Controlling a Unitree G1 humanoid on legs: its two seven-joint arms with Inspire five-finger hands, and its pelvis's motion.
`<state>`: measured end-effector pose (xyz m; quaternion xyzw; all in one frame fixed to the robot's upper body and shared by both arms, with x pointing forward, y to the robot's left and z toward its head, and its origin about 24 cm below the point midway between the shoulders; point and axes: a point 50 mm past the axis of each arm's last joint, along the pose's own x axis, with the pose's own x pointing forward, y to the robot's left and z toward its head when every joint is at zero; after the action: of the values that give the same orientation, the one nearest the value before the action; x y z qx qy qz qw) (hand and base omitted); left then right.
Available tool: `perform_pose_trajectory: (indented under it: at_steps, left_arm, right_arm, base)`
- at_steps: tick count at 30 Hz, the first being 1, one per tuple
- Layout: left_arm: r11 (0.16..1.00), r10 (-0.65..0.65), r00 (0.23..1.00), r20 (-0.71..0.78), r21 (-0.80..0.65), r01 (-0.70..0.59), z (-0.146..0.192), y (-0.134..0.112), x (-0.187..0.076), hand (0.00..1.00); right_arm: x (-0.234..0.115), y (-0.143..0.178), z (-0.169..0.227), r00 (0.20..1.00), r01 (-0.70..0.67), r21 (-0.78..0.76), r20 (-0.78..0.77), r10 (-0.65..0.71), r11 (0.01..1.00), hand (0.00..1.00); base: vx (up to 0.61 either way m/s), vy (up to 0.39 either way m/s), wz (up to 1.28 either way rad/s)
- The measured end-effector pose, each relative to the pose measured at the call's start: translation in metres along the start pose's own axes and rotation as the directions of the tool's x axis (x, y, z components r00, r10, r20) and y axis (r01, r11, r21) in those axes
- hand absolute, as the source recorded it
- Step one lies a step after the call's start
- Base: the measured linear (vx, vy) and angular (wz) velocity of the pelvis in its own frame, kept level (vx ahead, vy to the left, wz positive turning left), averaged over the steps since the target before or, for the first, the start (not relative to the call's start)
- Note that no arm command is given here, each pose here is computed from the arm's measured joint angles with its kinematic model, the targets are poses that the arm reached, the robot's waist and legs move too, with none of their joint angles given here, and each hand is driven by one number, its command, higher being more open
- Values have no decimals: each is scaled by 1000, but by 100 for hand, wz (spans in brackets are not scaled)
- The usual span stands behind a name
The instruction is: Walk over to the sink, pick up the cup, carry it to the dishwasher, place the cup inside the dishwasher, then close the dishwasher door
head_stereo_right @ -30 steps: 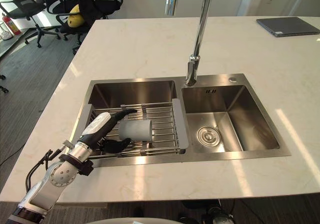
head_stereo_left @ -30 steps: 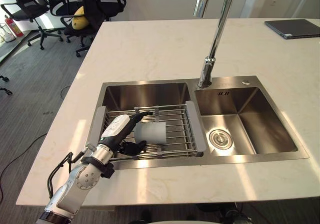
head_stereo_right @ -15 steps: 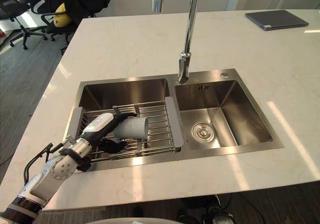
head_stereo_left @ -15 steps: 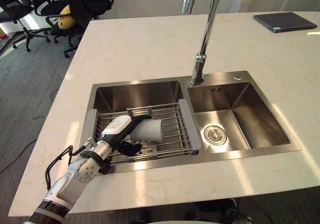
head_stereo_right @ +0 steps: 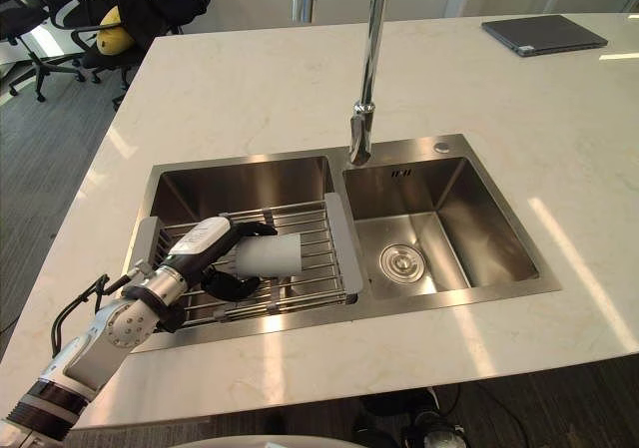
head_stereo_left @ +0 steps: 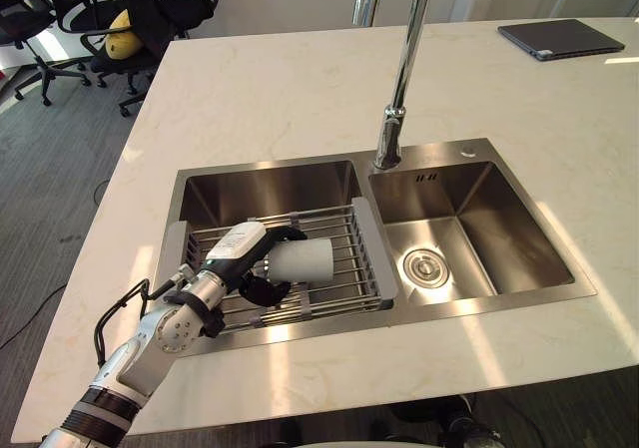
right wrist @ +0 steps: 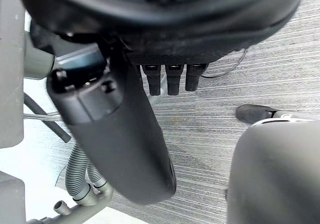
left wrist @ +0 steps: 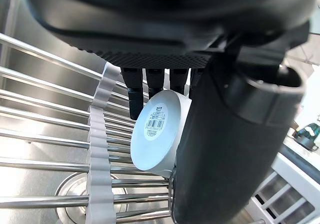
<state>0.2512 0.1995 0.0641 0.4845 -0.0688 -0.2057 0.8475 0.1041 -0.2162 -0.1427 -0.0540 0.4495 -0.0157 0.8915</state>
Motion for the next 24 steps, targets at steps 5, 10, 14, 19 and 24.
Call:
perform_pose_trajectory:
  at_steps: [5,10,14,19,24]
  left_arm:
    - [994,40,999,-34,-103,-44,-1,-12,-1,30]
    - [958,110,993,-39,-263,-116,9,-22,-4,30]
    - [885,203,979,5,-429,-181,32,-24,-6,30]
    - [777,288,958,6,-586,-230,45,-25,-6,30]
    - [616,327,944,-48,-746,-252,48,-32,-7,30]
  right_arm:
    - [0,0,-4,1000,12,23,-18,-12,1000,90]
    - [-1,1,-7,999,18,35,-36,-16,999,90]
    - [-1,0,-6,999,29,60,-33,-27,998,90]
    - [0,1,-5,999,30,66,-28,-29,997,90]
    - [0,2,-5,999,29,75,-25,-27,997,90]
  base:
    - [-47,-11,-2]
    - [-24,-7,0]
    - [-33,-13,-2]
    - [-31,-14,-3]
    - [-19,-7,-2]
